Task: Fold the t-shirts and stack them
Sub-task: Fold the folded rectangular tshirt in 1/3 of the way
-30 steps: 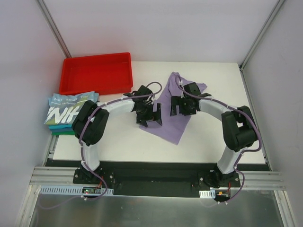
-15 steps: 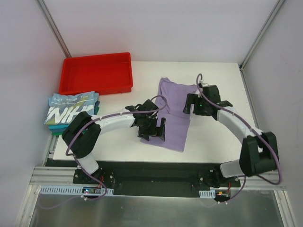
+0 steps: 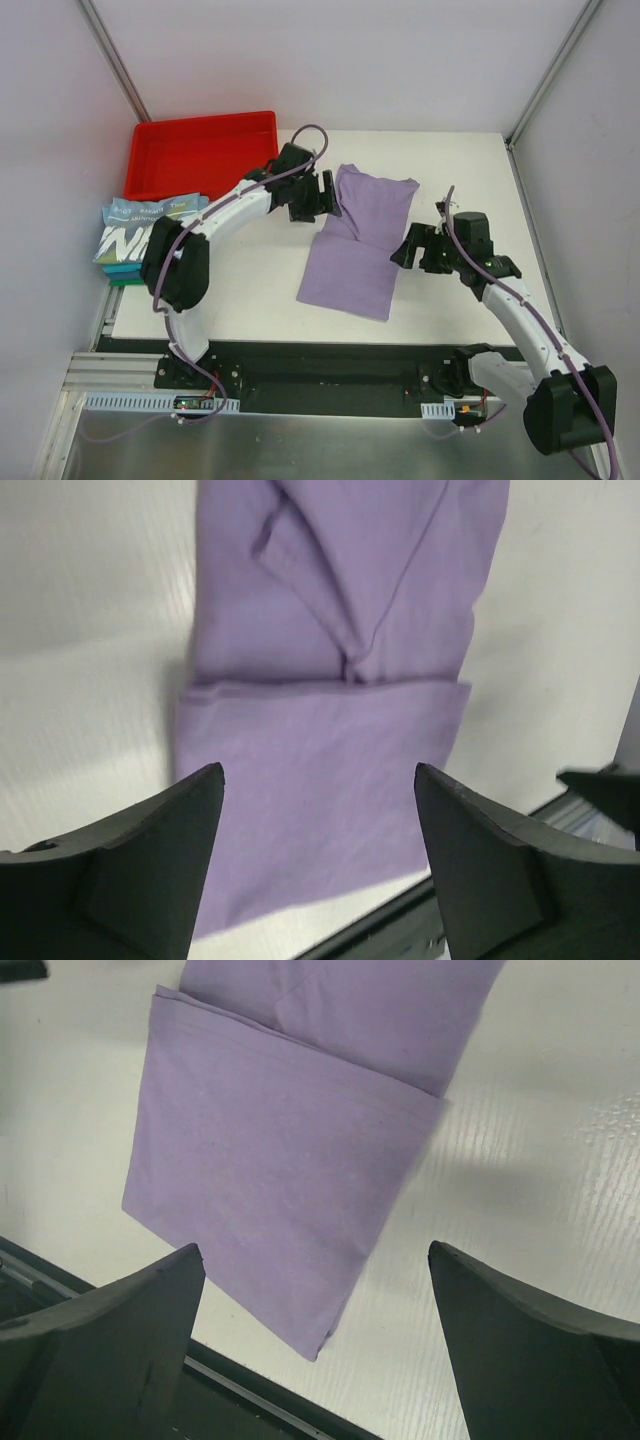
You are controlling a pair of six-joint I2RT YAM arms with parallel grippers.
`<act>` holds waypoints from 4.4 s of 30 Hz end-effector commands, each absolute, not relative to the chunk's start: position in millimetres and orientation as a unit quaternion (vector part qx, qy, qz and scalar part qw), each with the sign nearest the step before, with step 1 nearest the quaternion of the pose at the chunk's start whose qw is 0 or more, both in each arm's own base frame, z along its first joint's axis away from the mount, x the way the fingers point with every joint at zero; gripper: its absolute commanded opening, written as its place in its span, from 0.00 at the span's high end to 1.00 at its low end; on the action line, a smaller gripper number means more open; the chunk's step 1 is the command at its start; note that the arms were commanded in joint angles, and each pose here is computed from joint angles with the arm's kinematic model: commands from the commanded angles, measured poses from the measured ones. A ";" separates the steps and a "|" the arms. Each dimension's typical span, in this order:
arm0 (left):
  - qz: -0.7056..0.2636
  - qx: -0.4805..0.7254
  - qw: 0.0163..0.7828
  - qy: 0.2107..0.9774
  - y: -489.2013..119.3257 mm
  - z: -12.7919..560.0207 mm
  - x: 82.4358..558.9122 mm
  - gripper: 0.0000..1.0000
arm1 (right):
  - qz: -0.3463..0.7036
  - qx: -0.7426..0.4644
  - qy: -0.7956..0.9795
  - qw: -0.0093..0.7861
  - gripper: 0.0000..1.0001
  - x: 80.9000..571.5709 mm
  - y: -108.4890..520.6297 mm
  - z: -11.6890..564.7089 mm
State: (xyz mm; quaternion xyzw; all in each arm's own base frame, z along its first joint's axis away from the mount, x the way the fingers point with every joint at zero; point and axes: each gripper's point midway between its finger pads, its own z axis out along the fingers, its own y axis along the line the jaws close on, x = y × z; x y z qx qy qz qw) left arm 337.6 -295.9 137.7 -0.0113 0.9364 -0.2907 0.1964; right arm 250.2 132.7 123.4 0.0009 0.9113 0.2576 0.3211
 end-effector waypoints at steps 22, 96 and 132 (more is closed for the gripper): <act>-0.283 -0.010 0.134 0.950 -344.3 54.3 431.5 0.61 | 0.259 -0.028 0.925 0.277 0.04 238.1 135.4 95.1; -0.131 -0.113 0.148 0.974 -296.2 57.2 388.3 1.00 | 0.196 0.001 0.944 0.267 0.04 228.2 108.1 74.8; -0.048 -0.078 0.184 0.979 -185.2 128.1 283.3 0.01 | 0.206 0.084 0.913 0.342 0.04 223.6 96.2 117.9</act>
